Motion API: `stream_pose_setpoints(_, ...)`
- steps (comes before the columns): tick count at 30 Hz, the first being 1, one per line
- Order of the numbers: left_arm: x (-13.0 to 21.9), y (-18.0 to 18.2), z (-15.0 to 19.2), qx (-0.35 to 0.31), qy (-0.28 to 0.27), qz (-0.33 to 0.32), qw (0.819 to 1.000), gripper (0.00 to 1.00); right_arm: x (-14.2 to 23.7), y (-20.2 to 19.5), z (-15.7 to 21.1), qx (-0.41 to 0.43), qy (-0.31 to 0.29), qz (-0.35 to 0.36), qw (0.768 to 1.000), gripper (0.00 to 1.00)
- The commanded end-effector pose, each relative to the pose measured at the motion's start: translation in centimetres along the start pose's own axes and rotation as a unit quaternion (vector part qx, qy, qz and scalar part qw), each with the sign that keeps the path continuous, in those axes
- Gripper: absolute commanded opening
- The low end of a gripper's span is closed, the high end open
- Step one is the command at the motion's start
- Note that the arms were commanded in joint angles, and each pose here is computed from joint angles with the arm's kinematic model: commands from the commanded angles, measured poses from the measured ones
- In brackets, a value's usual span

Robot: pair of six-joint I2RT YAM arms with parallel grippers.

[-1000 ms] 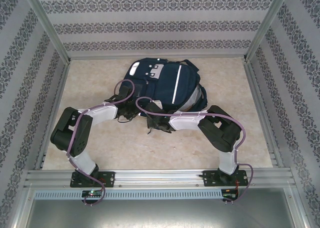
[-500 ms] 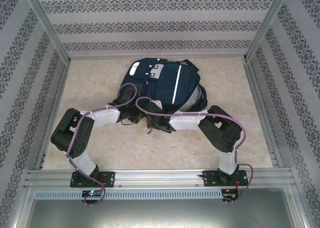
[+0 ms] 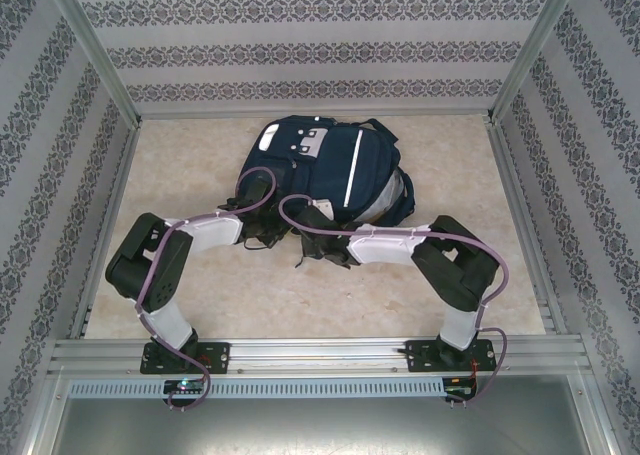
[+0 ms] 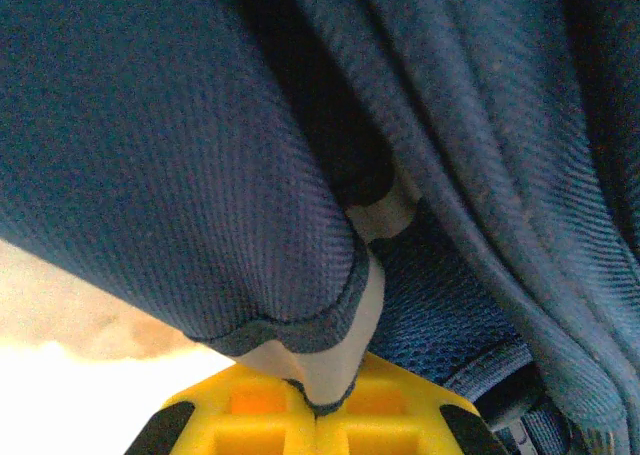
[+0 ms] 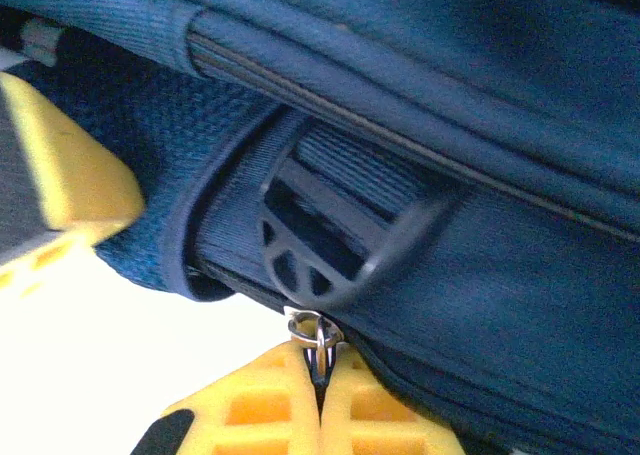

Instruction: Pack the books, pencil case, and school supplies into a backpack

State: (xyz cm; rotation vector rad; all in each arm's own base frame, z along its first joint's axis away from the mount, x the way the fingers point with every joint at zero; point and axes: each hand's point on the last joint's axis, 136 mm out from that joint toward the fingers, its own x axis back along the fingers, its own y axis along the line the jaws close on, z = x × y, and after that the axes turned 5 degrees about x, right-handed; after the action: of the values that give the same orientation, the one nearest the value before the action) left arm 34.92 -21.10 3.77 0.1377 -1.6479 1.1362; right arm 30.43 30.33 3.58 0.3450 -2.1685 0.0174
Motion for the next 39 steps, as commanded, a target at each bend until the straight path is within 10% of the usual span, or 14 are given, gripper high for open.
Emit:
stream_pose_setpoints(1,1.3,1.2,-2.1,-0.005,-0.048,-0.03,0.998,0.0,1.8,-2.9,-0.5,0.0,-0.021,0.057,0.998,0.0)
stream_pose_setpoints(21,6.2,2.8,-9.2,-0.016,-0.116,-0.064,0.991,0.0,6.3,-13.6,2.8,-0.053,-0.016,0.143,0.988,0.0)
stream_pose_setpoints(32,7.7,2.1,-13.4,-0.007,-0.106,-0.061,0.992,0.01,6.2,-6.3,1.3,-0.016,-0.025,0.055,0.998,0.0)
stream_pose_setpoints(39,8.1,2.7,-7.7,0.014,-0.046,-0.041,0.998,0.34,5.7,-1.0,0.6,0.006,-0.023,0.003,1.0,0.0)
